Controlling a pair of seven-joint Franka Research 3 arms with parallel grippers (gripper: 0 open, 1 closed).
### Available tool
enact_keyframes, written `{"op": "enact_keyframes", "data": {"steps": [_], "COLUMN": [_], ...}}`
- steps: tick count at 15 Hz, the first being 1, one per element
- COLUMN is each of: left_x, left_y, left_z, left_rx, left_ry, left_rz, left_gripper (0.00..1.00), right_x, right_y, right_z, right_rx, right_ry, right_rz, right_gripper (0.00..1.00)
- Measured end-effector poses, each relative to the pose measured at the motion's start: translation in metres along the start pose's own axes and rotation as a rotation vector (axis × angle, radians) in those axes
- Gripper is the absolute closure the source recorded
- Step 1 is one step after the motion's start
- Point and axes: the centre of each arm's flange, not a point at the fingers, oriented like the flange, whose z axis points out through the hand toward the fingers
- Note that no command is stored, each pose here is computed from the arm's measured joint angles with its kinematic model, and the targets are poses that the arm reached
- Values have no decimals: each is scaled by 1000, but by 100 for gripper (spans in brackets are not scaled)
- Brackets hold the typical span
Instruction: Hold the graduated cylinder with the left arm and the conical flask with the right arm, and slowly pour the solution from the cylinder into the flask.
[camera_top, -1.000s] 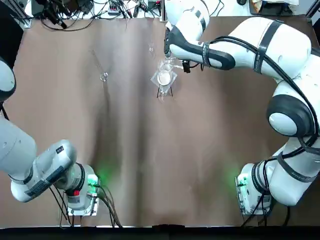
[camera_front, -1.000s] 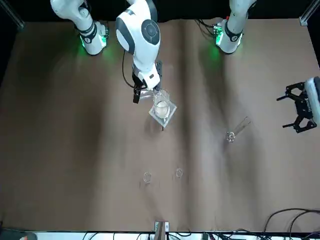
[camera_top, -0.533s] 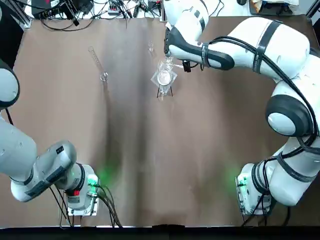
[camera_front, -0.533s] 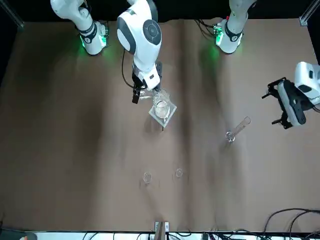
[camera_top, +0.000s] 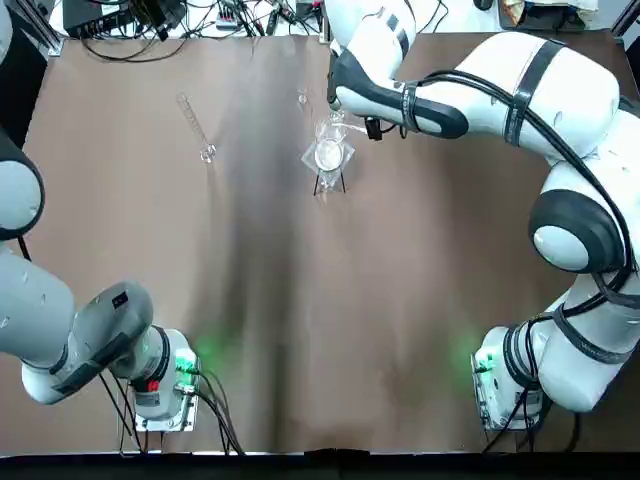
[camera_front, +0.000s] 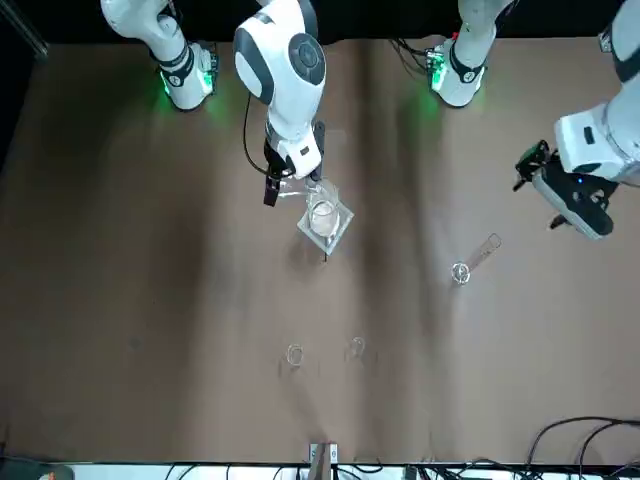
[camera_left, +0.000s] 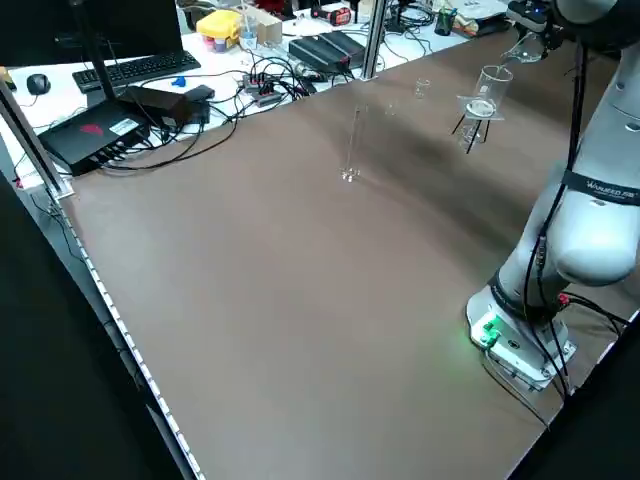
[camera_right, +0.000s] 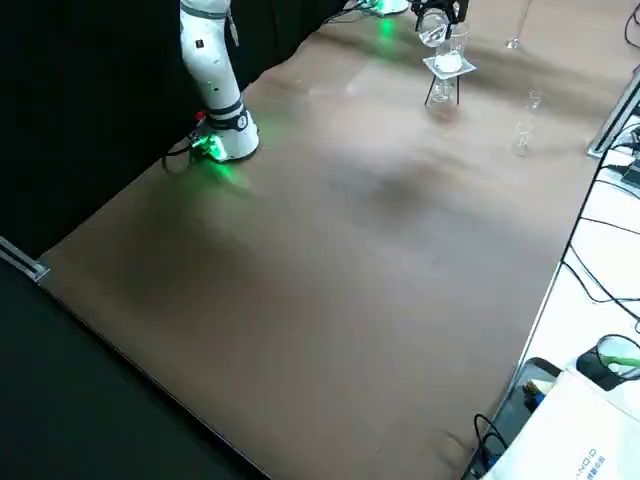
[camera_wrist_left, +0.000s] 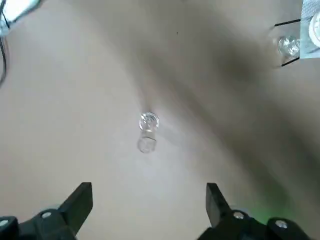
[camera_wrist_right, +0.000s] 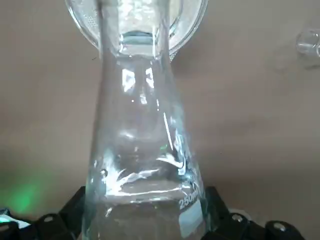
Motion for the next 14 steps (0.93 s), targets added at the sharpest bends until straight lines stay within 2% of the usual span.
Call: {"op": "enact_keyframes", "data": {"steps": [3,7,11,14], "left_x": [1,-6,-4,7], "left_y": [17,15,16,35], "left_z": [-2,5,9,11], "left_rx": [-1,-9,105,134], "left_ry": [-35,-83,-130,-134], "left_rz": [-131,-302,-342,-385], "left_gripper": [0,0,0,0], "right_x": [2,3,6,9], "right_y": [-1,-3,-6,-9], "right_z": [0,-1,2,3], "right_rx": [-10,-27,-42,-53], "right_ry": [-7,-20,-50,-63], "right_rz": [0,6,4,9], "right_gripper": [4,4,4,4]}}
